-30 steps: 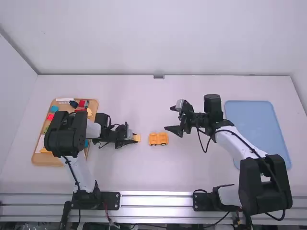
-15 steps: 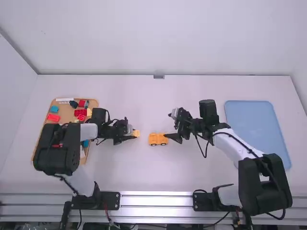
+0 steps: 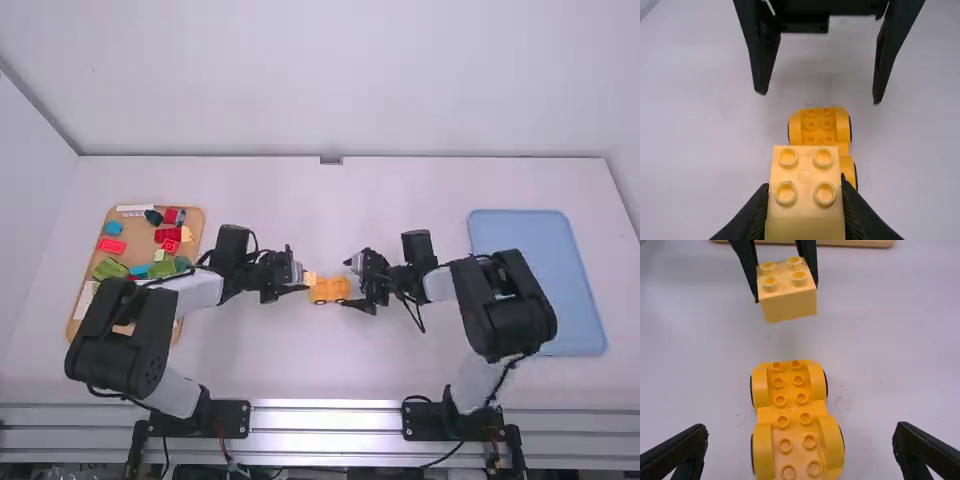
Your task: Assemble lego blocks to make yellow taxi
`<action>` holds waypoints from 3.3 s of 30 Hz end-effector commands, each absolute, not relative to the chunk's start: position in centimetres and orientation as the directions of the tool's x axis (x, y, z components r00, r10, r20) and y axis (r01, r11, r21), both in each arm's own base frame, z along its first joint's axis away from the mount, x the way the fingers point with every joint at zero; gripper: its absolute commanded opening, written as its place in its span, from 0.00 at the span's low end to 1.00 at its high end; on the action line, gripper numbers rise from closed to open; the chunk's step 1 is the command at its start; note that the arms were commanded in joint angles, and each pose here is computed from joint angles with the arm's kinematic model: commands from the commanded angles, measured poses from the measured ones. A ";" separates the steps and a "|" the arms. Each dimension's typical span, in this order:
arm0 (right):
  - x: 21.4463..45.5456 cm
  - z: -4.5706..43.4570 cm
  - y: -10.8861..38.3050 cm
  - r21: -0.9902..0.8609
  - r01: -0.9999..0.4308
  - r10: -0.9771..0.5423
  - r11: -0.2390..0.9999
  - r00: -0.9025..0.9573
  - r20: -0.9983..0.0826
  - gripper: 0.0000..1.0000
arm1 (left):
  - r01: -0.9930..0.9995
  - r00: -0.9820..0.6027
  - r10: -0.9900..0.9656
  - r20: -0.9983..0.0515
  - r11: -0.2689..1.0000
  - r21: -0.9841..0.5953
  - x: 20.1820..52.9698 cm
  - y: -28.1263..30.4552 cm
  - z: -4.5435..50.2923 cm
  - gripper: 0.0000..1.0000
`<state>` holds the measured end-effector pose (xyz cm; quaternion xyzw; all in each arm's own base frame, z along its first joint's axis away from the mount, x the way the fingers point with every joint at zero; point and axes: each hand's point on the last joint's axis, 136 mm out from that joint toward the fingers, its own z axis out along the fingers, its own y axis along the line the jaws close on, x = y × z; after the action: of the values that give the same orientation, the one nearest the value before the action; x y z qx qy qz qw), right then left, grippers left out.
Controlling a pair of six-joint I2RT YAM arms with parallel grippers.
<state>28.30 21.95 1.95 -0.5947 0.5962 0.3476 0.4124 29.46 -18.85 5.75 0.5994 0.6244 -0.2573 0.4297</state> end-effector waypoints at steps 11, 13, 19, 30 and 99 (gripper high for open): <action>27.8 -1.2 23.9 -0.040 -0.996 -0.323 -0.082 0.064 -0.944 0.99 | 0.992 -0.015 0.514 -0.858 0.114 0.050 29.8 -21.1 3.0 0.02; 28.0 -1.1 24.4 -0.040 -0.995 -0.318 -0.094 0.068 -0.946 0.99 | 0.993 -0.020 0.516 -0.856 0.113 0.046 30.0 -21.2 2.6 0.02; 28.6 -1.7 24.4 -0.040 -0.996 -0.354 -0.078 0.065 -0.933 0.96 | 0.991 -0.044 0.507 -0.861 0.132 0.026 30.5 -21.4 2.0 0.02; 28.8 -2.8 24.2 -0.036 -0.998 -0.417 -0.055 0.056 -0.907 0.68 | 0.992 -0.038 0.510 -0.859 0.121 0.027 30.3 -21.7 1.9 0.02; 29.3 -3.2 23.9 0.015 -1.000 -0.447 -0.003 -0.012 -0.894 0.62 | 0.990 -0.023 0.546 -0.837 0.128 0.056 30.5 -21.4 1.4 0.22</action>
<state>29.22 24.12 -2.57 -0.6049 0.5907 0.3787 0.3764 30.70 -21.07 1.27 0.5872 0.6563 -0.2892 0.3753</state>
